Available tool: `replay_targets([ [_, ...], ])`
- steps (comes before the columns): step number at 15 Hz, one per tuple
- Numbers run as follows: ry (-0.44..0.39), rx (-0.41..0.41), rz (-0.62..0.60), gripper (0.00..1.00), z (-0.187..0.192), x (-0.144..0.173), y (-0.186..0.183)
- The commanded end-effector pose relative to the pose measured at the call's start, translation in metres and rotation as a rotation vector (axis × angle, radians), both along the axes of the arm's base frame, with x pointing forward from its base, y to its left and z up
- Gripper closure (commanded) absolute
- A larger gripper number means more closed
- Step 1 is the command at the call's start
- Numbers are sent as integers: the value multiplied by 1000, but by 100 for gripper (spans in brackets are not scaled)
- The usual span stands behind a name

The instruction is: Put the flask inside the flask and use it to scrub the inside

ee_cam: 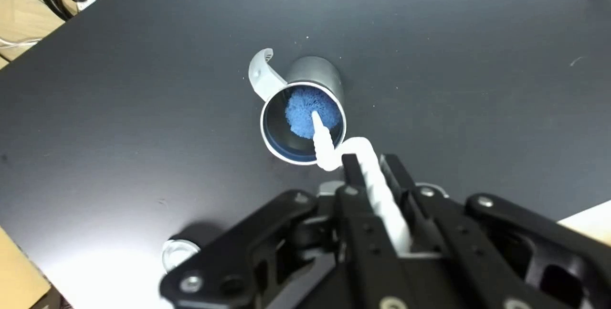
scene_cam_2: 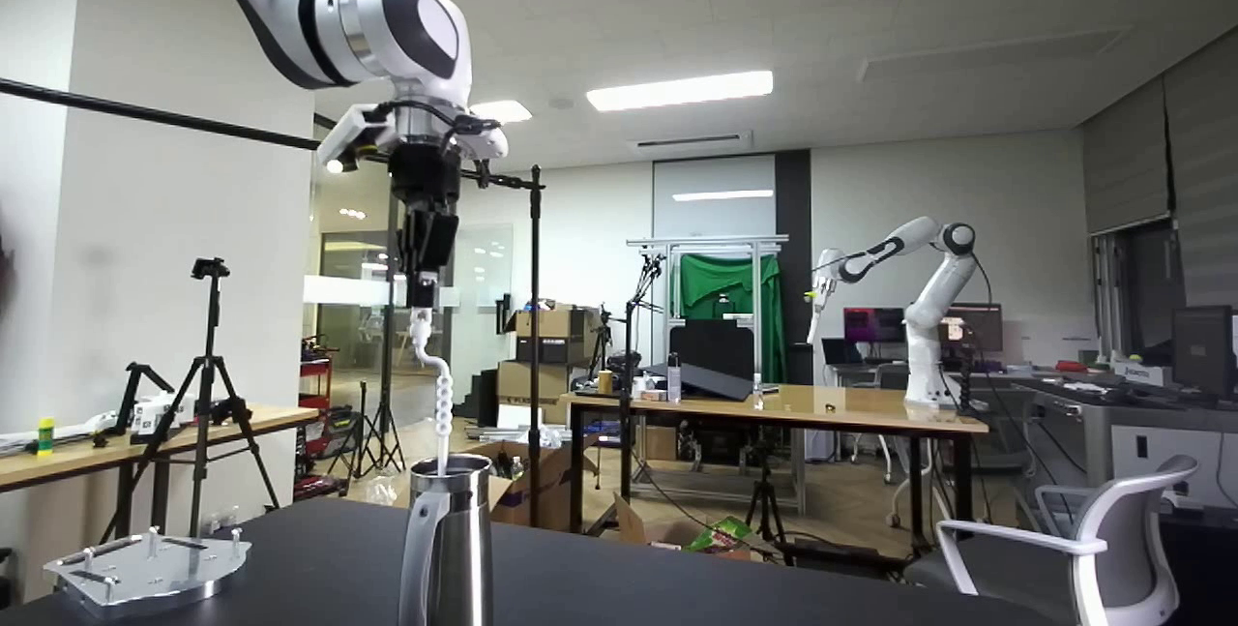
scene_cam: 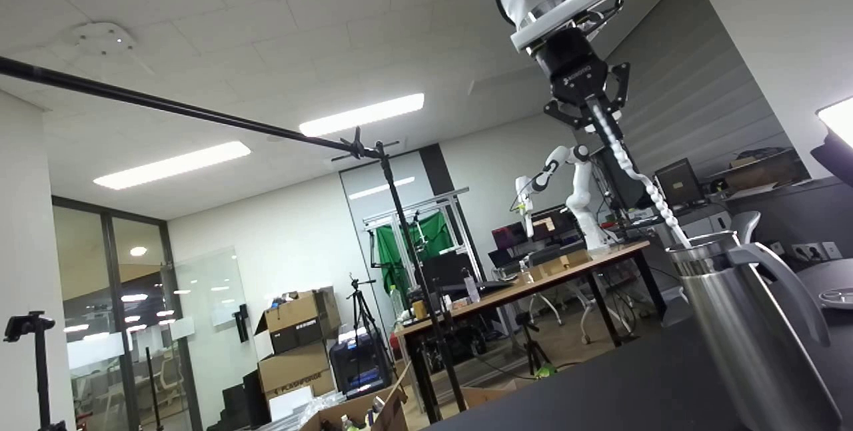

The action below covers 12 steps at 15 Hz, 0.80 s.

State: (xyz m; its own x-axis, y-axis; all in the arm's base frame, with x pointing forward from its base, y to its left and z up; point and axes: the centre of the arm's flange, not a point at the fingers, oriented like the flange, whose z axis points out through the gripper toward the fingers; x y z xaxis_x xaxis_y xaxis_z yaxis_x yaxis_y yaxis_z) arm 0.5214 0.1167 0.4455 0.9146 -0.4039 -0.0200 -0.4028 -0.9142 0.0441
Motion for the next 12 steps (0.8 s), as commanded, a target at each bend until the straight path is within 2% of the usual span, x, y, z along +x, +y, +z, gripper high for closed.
replay_targets([
  [1, -40, 24, -87, 96, 4, 2, -14],
  [6, -51, 118, -268, 96, -92, 40, -58],
  [9, -27, 101, -306, 96, -133, 50, -64],
  [10, -18, 72, -296, 96, -133, 50, -60],
  [12, -40, 41, -255, 96, -97, 49, -46],
])
